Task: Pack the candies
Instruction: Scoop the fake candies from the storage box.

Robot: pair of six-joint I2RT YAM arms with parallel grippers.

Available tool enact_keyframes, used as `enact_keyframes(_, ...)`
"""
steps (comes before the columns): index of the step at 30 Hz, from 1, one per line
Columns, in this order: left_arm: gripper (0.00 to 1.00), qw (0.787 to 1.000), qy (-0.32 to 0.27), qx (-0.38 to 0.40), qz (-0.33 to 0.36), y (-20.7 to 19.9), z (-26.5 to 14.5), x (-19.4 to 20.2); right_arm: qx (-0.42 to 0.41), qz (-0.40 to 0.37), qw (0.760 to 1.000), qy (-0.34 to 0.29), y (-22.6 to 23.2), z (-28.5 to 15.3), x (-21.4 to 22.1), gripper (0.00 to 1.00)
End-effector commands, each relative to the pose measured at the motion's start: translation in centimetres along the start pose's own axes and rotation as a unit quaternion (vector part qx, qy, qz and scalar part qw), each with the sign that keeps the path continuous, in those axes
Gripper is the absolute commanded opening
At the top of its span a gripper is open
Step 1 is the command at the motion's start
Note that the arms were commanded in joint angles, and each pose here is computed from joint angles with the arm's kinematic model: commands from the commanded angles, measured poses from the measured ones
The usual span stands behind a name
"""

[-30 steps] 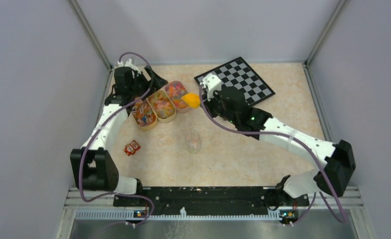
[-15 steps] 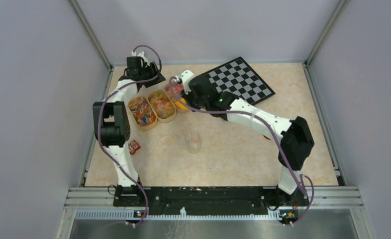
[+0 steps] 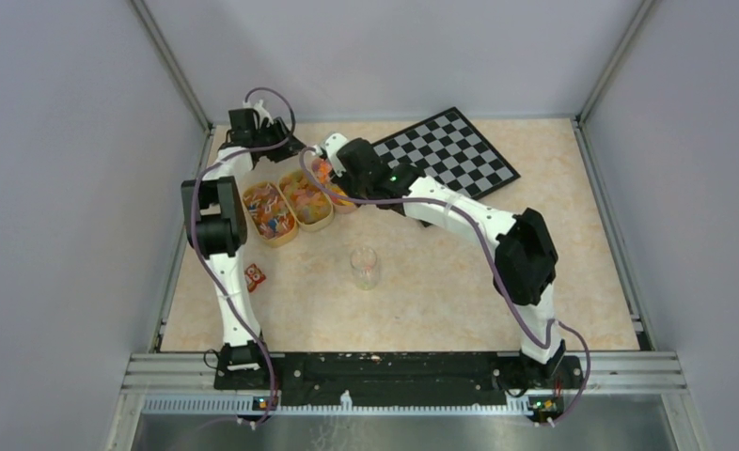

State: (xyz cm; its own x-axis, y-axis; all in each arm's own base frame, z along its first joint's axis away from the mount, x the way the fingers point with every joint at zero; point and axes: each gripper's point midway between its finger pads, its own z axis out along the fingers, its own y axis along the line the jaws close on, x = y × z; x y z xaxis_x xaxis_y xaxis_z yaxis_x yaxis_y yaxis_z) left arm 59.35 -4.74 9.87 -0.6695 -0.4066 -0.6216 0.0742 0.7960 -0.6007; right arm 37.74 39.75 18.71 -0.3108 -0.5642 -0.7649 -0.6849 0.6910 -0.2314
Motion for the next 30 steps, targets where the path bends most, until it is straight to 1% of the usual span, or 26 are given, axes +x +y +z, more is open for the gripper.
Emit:
enact_keyframes(1, 0.45, 0.997, 0.003, 0.073, -0.005, -2.3, 1.2, -0.3, 0.023, -0.009, 0.999, -0.021, -1.5, -0.2, -2.5, 0.00)
enact_keyframes(12, 0.41, 0.995, 0.020, 0.091, -0.031, -2.1, 2.1, 0.8, 0.036, -0.017, 0.999, -0.004, -2.3, 2.1, -1.6, 0.00)
enact_keyframes(20, 0.40, 0.994, 0.025, 0.096, -0.034, -2.2, 2.1, 1.1, 0.041, -0.016, 0.999, 0.000, -2.2, 3.9, -0.7, 0.00)
enact_keyframes(24, 0.40, 0.993, 0.030, 0.104, -0.044, -2.4, 2.1, 1.4, 0.043, -0.016, 0.999, -0.008, -2.0, 4.6, -0.5, 0.00)
enact_keyframes(30, 0.40, 0.992, 0.035, 0.109, -0.048, -2.4, 2.2, 1.7, 0.043, -0.010, 0.998, -0.038, -1.7, 5.0, 0.5, 0.00)
